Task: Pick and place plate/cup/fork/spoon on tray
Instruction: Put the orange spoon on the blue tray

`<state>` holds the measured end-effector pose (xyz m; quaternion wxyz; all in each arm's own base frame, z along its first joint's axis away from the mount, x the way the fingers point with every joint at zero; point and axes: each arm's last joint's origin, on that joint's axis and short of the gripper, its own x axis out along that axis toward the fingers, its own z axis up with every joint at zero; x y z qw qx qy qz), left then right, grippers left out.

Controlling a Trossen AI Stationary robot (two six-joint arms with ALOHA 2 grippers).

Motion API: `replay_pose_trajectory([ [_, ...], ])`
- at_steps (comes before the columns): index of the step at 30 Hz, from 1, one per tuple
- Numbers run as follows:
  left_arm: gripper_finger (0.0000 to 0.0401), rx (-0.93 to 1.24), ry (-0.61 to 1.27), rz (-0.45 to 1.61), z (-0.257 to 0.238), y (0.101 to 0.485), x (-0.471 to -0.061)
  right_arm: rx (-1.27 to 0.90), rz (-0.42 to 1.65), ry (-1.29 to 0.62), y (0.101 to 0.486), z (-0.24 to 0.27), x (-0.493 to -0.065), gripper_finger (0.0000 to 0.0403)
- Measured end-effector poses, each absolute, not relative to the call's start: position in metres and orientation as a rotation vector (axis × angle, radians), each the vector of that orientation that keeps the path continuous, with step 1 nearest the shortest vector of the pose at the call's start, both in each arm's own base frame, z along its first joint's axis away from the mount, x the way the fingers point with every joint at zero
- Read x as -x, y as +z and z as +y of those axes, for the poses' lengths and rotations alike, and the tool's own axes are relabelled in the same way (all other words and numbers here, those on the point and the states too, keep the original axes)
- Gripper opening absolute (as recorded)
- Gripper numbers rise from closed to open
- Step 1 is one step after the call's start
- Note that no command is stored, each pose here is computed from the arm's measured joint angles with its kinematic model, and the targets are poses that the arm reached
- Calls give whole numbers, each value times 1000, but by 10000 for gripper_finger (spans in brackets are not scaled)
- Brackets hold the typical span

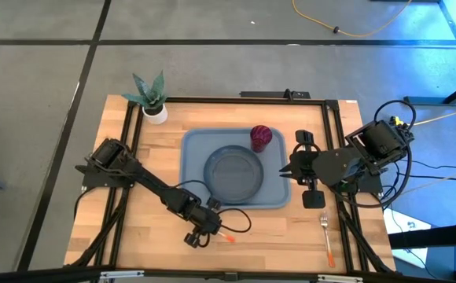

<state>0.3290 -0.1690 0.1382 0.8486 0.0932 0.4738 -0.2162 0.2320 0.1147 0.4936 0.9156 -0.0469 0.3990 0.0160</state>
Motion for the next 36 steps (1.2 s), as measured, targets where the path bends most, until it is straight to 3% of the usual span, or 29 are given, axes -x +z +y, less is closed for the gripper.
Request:
replay_pose_trajectory([
  [13,54,-205,-455,1011,-170,129,-332,96,821,34,494,115,-232,49],
  [19,13,-225,-420,1009,-169,128,-332,95,821,33,494,115,-232,49],
  [23,7,-215,-409,1012,-169,129,-331,93,821,32,494,115,-232,49],
  [36,2,-308,-492,1027,-157,184,-304,94,821,32,494,115,-232,49],
])
